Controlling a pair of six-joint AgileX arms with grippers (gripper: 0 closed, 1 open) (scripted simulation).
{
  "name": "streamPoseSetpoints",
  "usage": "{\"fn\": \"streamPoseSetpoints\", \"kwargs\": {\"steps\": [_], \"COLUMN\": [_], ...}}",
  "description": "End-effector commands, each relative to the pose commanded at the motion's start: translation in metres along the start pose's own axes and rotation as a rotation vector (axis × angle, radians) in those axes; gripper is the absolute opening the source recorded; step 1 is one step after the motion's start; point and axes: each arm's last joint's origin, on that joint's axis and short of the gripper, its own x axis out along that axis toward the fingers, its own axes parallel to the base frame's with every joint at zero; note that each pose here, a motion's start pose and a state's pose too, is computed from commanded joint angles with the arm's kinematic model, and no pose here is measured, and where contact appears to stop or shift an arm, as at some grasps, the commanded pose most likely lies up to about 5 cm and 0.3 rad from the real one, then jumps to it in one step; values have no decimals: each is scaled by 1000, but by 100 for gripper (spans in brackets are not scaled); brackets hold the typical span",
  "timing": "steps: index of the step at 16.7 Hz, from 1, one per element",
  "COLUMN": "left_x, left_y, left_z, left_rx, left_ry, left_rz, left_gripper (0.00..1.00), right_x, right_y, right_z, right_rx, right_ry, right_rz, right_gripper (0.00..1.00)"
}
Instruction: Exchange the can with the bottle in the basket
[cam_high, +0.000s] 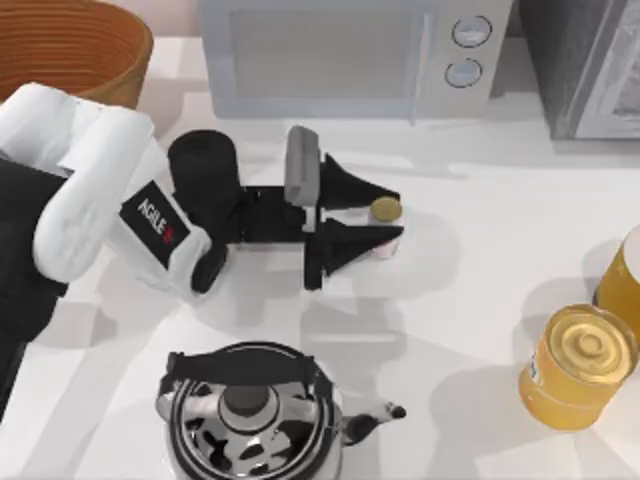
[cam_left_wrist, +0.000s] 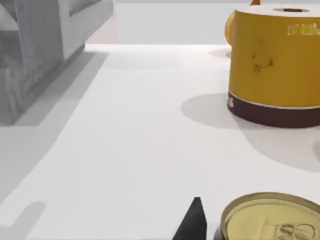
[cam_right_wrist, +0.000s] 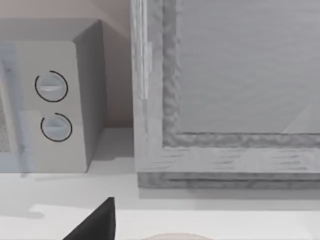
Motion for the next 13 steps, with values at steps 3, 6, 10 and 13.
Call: {"fn": "streamPoseSetpoints", "kwargs": {"steps": [3,6,10,13], "left_x": [0,0,0,-2], "left_y": [0,0,0,1], "left_z": [0,0,0,0], "left_rx": [0,0,0,0], "left_ry": [0,0,0,0], "left_rz": [0,0,0,4], "left_gripper": [90,100,100,100], "right_x": [0,0,0,0], "right_y": [0,0,0,0], "right_z": [0,0,0,0], "right_rx": [0,0,0,0], "right_ry": [0,0,0,0], "right_rz": [0,0,0,0], "right_gripper": [100,100,100,100]}}
